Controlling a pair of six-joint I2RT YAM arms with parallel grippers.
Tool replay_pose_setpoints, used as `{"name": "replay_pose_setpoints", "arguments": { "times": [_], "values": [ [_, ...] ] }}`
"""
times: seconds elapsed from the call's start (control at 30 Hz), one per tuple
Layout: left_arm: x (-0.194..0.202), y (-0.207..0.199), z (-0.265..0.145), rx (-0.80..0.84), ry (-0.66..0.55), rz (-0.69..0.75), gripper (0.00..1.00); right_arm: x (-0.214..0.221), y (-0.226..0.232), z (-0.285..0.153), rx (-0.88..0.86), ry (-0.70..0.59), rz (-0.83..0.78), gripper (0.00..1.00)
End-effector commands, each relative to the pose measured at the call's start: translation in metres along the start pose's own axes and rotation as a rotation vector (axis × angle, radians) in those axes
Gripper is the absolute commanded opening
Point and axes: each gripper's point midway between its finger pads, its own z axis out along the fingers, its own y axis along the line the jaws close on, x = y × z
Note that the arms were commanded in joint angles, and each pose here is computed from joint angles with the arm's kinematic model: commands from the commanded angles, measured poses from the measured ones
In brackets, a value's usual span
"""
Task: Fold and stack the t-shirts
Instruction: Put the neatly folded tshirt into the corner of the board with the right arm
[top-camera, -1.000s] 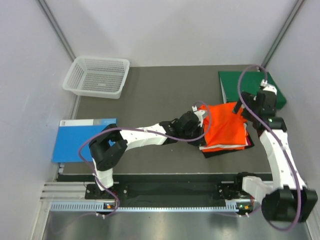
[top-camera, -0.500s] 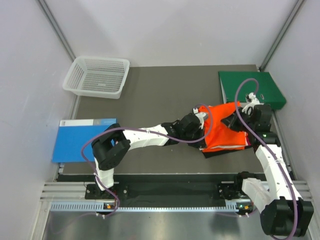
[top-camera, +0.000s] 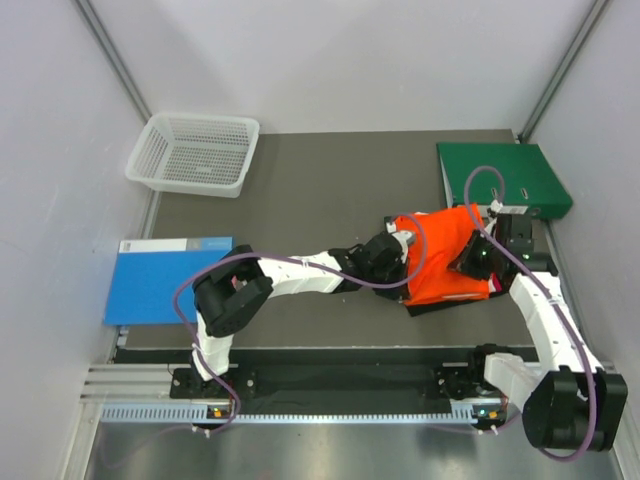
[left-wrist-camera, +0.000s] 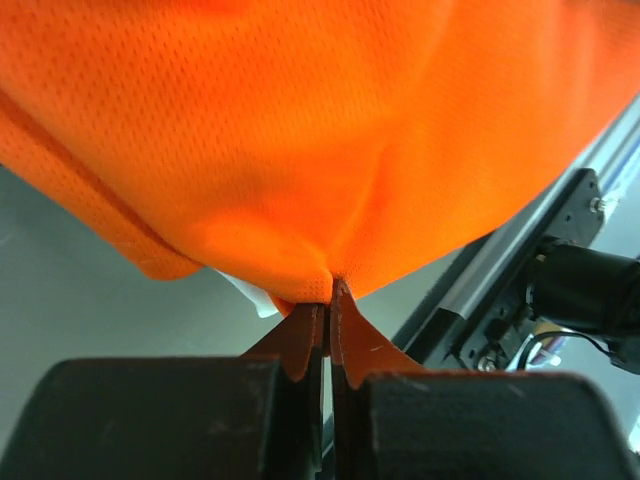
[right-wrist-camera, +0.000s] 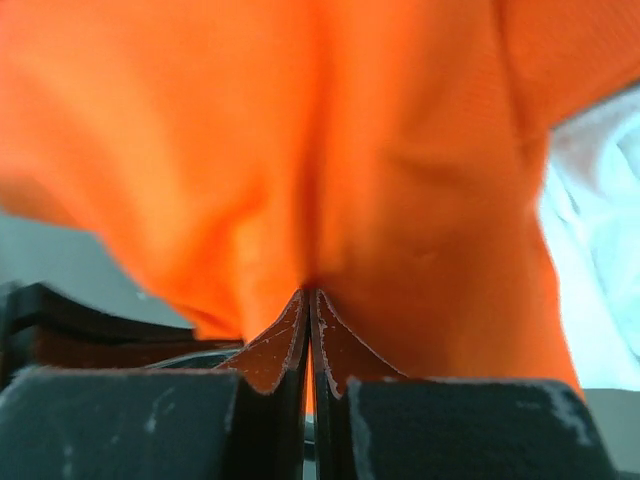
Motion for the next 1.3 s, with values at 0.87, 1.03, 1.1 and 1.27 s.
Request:
{"name": "replay_pose_setpoints", "arguments": {
  "times": [0.87, 1.03, 1.1, 1.27],
  "values": [
    [-0.156, 0.07, -0.127, -0.292, -0.366, 0.085, 0.99, -0.055, 0.018, -0.029, -0.045, -0.278, -0.075, 0.0],
    [-0.159, 0.122, -0.143, -0.366, -0.354, 0.003, 0.99, -0.083, 0.086, -0.065, -0.356, -0.415, -0.256, 0.08],
    [-0.158, 0.129, -0.145, -0.354, -0.344, -0.016, 0.99, -0.091, 0.098, -0.058, -0.421, -0.403, -0.261, 0.07],
    [-0.153, 0.14, -0.14, -0.369, -0.325, -0.027, 0.99, -0.07, 0.12, -0.014, -0.676, -0.173, -0.135, 0.0]
  ]
}}
